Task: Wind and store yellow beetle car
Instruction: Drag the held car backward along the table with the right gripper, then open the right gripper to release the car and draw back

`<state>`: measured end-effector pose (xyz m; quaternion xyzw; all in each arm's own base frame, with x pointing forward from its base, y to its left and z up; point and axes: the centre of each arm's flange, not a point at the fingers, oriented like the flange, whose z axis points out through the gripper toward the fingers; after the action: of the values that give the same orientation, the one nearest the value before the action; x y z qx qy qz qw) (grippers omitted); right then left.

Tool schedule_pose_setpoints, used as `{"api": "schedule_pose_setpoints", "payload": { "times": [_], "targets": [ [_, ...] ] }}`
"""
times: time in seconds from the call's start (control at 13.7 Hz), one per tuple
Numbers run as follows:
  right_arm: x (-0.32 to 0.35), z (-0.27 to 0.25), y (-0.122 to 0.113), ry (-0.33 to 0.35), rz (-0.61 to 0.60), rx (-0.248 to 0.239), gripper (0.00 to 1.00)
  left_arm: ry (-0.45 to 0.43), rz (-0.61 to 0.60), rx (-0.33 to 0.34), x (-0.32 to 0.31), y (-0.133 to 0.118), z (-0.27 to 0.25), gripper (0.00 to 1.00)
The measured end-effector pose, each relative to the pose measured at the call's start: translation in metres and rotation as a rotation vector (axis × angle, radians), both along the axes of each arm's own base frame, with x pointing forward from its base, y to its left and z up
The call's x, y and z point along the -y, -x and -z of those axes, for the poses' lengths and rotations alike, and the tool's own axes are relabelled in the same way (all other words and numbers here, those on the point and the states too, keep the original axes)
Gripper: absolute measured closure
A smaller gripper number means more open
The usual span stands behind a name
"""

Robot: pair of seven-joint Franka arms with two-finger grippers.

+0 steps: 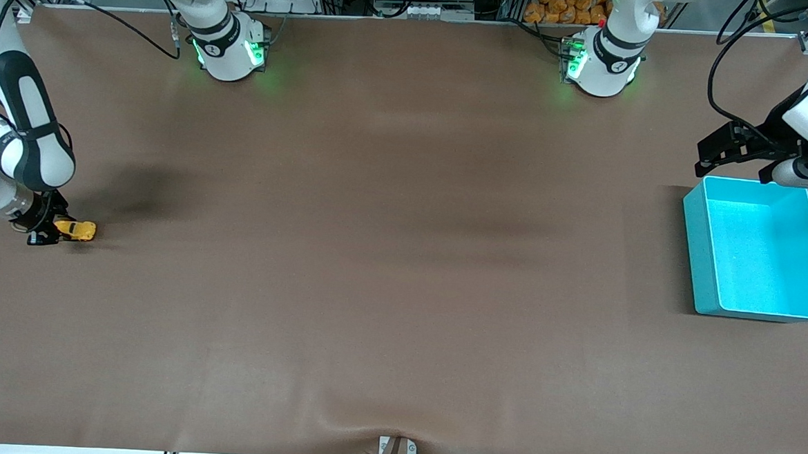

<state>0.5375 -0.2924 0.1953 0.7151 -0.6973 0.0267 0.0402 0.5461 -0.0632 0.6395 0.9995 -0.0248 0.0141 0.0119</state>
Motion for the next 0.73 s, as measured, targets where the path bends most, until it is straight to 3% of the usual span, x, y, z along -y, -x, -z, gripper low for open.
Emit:
{"api": "schedule_pose_setpoints", "payload": {
  "times": [0.22,0.44,0.73],
  "targets": [
    [0.002,0.011,-0.004,-0.021,0.002,-0.054,0.26,0.0,0.0,0.0,0.0,0.0,0.0,0.0],
    [0.008,-0.033,-0.031,-0.06,0.01,-0.14,0.0,0.0,0.0,0.001,0.0,0.0,0.0,0.0],
    [0.006,-0.087,-0.053,-0.076,0.005,-0.17,0.0,0.0,0.0,0.001,0.0,0.0,0.0,0.0]
  ]
}}
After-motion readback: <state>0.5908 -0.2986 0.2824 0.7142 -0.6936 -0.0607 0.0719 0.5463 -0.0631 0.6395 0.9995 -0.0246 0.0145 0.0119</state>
